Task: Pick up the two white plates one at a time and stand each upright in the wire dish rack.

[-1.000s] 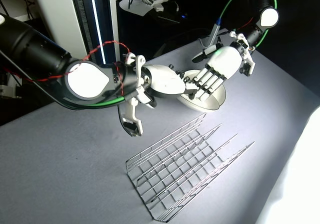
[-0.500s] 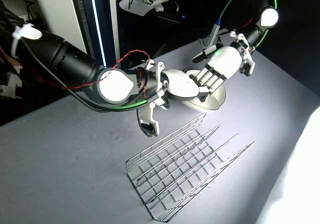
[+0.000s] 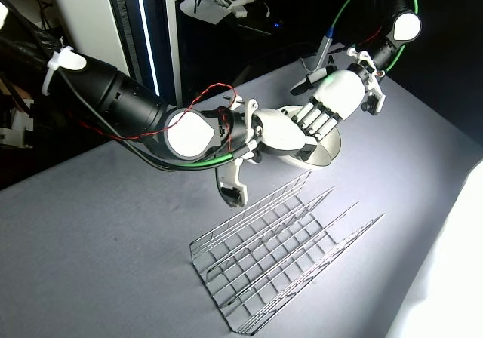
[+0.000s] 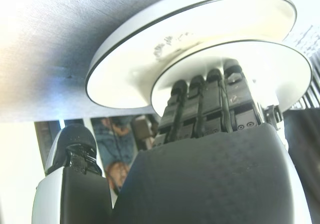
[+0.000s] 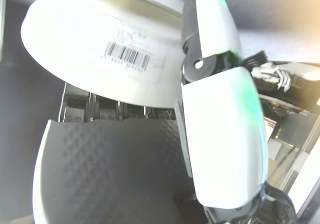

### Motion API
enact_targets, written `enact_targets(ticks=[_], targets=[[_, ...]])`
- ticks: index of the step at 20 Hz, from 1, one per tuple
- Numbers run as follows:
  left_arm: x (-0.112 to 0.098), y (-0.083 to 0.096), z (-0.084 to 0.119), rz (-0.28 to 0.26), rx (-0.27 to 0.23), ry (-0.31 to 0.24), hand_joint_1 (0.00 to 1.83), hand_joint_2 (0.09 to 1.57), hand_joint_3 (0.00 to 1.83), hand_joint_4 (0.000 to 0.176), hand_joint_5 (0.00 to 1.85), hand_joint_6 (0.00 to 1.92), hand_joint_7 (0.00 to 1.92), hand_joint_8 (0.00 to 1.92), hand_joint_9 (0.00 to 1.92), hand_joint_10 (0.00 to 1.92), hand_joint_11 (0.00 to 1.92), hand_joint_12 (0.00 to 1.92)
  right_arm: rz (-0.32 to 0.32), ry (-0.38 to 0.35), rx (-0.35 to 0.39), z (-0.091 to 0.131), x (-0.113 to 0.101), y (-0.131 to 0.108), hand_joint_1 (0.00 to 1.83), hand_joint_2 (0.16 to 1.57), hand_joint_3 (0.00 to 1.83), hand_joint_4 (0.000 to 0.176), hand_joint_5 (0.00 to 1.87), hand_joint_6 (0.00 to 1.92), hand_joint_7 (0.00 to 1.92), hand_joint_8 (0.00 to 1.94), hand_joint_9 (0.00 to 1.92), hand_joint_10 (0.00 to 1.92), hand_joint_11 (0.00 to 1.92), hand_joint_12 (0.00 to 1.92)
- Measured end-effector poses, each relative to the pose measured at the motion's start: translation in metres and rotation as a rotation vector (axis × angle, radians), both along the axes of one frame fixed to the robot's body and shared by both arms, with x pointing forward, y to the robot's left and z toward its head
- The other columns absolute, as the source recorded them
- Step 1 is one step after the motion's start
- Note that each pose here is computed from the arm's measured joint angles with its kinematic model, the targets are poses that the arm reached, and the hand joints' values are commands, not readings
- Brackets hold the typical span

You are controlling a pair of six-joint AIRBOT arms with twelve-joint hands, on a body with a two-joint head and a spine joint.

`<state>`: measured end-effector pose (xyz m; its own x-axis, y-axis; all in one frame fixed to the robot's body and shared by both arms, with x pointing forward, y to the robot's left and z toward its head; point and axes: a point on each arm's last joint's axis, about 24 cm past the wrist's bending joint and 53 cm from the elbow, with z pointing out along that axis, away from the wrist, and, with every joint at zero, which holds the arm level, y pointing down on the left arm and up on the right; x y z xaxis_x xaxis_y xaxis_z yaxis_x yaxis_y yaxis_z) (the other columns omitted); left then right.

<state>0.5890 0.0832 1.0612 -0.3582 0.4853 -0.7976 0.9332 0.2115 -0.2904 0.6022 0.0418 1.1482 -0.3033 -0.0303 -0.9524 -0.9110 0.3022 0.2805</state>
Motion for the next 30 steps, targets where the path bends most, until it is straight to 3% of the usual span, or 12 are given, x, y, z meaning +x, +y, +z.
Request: enact_targets(ticks=[1, 2, 3, 4, 5, 10, 14, 18, 20, 22, 29, 30], targets=[[0.0, 0.0, 0.0, 0.0, 0.0, 0.0, 0.0, 1.1, 0.0, 0.0, 0.02, 0.0, 0.0, 0.0, 0.0, 0.0, 0.0, 0.0, -0.001, -0.005, -0.005, -0.001, 0.001, 0.0, 1.26, 1.09, 0.0, 0.0, 0.85, 0.02, 0.92, 0.02, 0.88, 0.04, 0.43, 1.11], [0.0, 0.001, 0.0, 0.001, 0.0, 0.0, 0.0, 1.09, 0.0, 0.0, 0.02, 0.0, 0.0, 0.0, 0.0, 0.0, 0.0, 0.0, -0.004, -0.007, -0.008, -0.002, 0.002, -0.001, 1.23, 1.12, 0.01, 0.0, 0.85, 0.92, 1.02, 0.74, 0.96, 0.04, 0.51, 1.16], [0.001, 0.001, 0.0, 0.001, 0.0, 0.001, 0.0, 1.09, 0.0, 0.0, 0.02, 0.0, 0.0, 0.0, 0.0, 0.0, 0.0, 0.0, -0.003, -0.01, -0.009, -0.002, 0.003, -0.001, 1.2, 1.15, 0.0, 0.0, 0.82, 1.16, 0.97, 0.99, 1.05, 0.06, 0.57, 1.2], [0.0, 0.001, 0.0, 0.001, 0.0, 0.002, 0.0, 1.09, 0.0, 0.0, 0.02, 0.0, 0.0, 0.0, 0.0, 0.0, 0.0, 0.0, 0.0, -0.01, -0.008, -0.002, 0.002, -0.001, 1.34, 1.13, 0.0, 0.0, 0.87, 1.09, 0.99, 0.92, 0.93, 0.98, 0.63, 1.21], [0.0, 0.001, 0.0, -0.001, -0.001, 0.002, 0.0, 1.09, 0.0, 0.0, 0.02, 0.0, 0.0, 0.0, 0.0, 0.0, 0.0, 0.0, 0.003, -0.011, -0.006, -0.001, 0.001, 0.0, 1.36, 1.12, 0.0, 0.0, 0.9, 1.06, 0.99, 0.91, 0.9, 1.17, 0.65, 1.24], [0.003, 0.002, 0.006, 0.014, -0.01, 0.006, 0.0, 1.1, 0.0, 0.0, 0.02, 0.0, 0.0, 0.0, 0.0, 0.0, 0.0, 0.0, 0.026, -0.012, 0.009, 0.002, -0.004, 0.003, 1.37, 1.12, 0.0, 0.0, 0.88, 1.08, 0.98, 0.91, 0.91, 1.23, 0.68, 1.27], [0.008, 0.014, 0.022, 0.047, -0.011, -0.031, 0.0, 1.1, 0.0, 0.0, 0.01, 0.0, 0.0, 0.0, 0.0, 0.0, 0.0, 0.0, 0.032, -0.007, 0.019, 0.003, -0.006, 0.005, 1.37, 1.13, 0.0, 0.0, 0.89, 1.1, 0.95, 0.95, 0.89, 1.24, 0.67, 1.27], [0.018, 0.031, 0.068, 0.121, -0.107, -0.062, 0.0, 1.09, 0.0, 0.0, 0.02, 0.0, 0.0, 0.0, 0.0, 0.0, 0.0, 0.0, 0.034, -0.006, 0.021, 0.004, -0.006, 0.005, 1.37, 1.12, 0.0, 0.0, 0.92, 1.05, 0.98, 0.9, 0.91, 1.21, 0.69, 1.27], [0.017, 0.033, 0.079, 0.136, -0.127, -0.058, 0.0, 1.09, 0.0, 0.0, 0.03, 0.01, 0.01, 0.0, 0.0, 0.0, 0.0, 0.0, 0.037, -0.007, 0.022, 0.004, -0.007, 0.005, 1.37, 1.12, 0.0, 0.0, 0.92, 1.04, 0.98, 0.92, 0.9, 1.23, 0.67, 1.29], [0.016, 0.044, 0.09, 0.158, -0.143, -0.051, 0.0, 1.09, 0.0, 0.0, 0.03, 0.01, 0.01, 0.0, 0.0, 0.0, 0.0, 0.0, 0.043, -0.012, 0.025, 0.007, -0.009, 0.005, 1.37, 1.12, 0.0, 0.0, 0.91, 1.04, 0.97, 0.9, 0.9, 1.25, 0.67, 1.3], [0.023, 0.12, 0.096, 0.312, -0.083, -0.059, 0.0, 1.09, 0.0, 0.0, 0.03, 0.0, 0.0, 0.0, 0.0, 0.0, 0.0, 0.0, 0.028, -0.011, 0.102, 0.05, -0.017, 0.007, 1.37, 1.13, 0.0, 0.0, 0.89, 1.09, 0.96, 0.92, 0.9, 1.26, 0.65, 1.34], [0.023, 0.124, 0.096, 0.32, -0.08, -0.057, 0.0, 1.09, 0.0, 0.0, 0.03, 0.0, 0.0, 0.0, 0.0, 0.0, 0.0, 0.0, 0.026, -0.012, 0.106, 0.052, -0.017, 0.008, 1.37, 1.13, 0.0, 0.0, 0.89, 1.09, 0.96, 0.92, 0.9, 1.26, 0.65, 1.34]])
